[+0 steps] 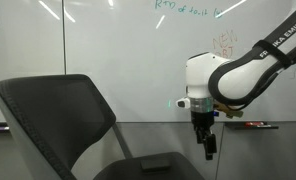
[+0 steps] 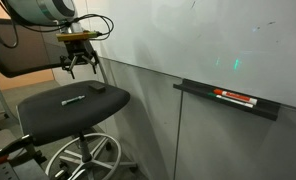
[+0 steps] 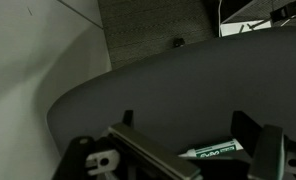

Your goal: Use the marker on the seat to write on the whiteboard.

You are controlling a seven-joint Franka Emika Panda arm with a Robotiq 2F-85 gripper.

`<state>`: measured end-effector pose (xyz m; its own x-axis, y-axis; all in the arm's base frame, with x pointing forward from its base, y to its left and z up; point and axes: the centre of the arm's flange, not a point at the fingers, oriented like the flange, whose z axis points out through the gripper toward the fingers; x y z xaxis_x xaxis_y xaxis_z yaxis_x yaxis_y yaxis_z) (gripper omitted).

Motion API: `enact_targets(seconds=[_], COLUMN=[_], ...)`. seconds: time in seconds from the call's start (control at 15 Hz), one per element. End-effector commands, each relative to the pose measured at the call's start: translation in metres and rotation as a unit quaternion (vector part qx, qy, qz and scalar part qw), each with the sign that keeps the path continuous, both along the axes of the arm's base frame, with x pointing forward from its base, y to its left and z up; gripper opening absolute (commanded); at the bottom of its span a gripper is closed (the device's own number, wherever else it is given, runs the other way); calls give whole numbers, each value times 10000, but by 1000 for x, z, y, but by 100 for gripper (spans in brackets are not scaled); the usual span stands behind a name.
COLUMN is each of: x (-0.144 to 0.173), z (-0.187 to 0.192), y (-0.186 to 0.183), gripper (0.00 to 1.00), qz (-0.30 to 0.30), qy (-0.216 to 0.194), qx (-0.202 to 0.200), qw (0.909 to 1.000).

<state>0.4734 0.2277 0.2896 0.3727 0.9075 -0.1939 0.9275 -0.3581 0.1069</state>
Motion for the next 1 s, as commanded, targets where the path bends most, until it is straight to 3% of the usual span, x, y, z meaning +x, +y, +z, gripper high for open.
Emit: enact_targets(seconds=[0.0,0.93], x=[6,5], z=[14,9], y=[0,1], gripper=[100,100], qz=[14,-23], qy=[-68,-47], qx=[152,66], qw=[9999,10000])
